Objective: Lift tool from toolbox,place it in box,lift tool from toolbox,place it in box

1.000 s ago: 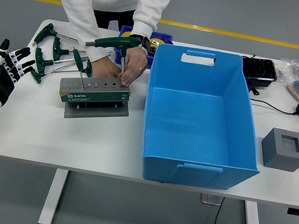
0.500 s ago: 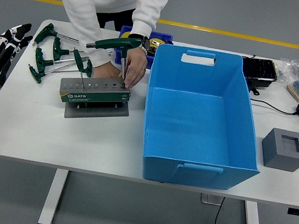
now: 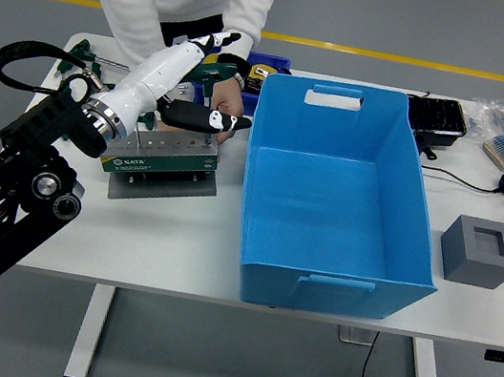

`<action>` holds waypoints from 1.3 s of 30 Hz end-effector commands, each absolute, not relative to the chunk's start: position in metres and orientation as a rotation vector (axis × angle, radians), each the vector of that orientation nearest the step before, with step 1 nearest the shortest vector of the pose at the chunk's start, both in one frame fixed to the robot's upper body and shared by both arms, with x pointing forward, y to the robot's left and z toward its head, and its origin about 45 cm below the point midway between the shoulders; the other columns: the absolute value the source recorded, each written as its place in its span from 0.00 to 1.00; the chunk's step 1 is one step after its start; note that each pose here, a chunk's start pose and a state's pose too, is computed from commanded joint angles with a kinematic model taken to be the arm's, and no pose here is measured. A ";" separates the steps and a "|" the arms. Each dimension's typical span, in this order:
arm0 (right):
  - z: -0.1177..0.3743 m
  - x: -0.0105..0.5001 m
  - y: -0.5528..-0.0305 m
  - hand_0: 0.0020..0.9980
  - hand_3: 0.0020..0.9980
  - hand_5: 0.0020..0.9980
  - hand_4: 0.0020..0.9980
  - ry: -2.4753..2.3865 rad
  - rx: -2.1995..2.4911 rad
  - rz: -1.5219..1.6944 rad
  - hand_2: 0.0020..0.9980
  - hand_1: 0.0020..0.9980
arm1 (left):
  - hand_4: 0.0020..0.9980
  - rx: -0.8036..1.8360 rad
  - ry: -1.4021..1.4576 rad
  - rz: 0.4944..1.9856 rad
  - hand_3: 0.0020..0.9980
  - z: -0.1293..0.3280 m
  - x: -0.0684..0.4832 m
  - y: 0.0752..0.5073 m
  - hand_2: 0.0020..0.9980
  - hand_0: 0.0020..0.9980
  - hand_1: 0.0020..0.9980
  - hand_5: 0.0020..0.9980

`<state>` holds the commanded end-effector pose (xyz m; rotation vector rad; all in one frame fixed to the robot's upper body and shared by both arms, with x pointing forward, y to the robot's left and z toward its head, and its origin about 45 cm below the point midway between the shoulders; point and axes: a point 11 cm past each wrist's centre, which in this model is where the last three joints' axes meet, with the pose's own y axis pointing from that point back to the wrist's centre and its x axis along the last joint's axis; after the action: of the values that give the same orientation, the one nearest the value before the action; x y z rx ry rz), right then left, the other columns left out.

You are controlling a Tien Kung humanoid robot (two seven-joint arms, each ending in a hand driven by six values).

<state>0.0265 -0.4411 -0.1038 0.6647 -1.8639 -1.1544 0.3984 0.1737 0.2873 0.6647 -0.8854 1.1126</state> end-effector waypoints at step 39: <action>-0.104 0.024 -0.442 0.70 0.60 0.76 0.83 -1.853 0.653 -1.140 0.76 0.68 | 1.00 1.107 -1.037 1.188 0.72 0.239 0.460 0.184 0.65 0.59 0.59 0.82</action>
<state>0.0242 -0.4418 -0.1035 0.6531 -1.8525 -1.1396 0.4601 0.1840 0.2389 1.1068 -1.0371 1.1878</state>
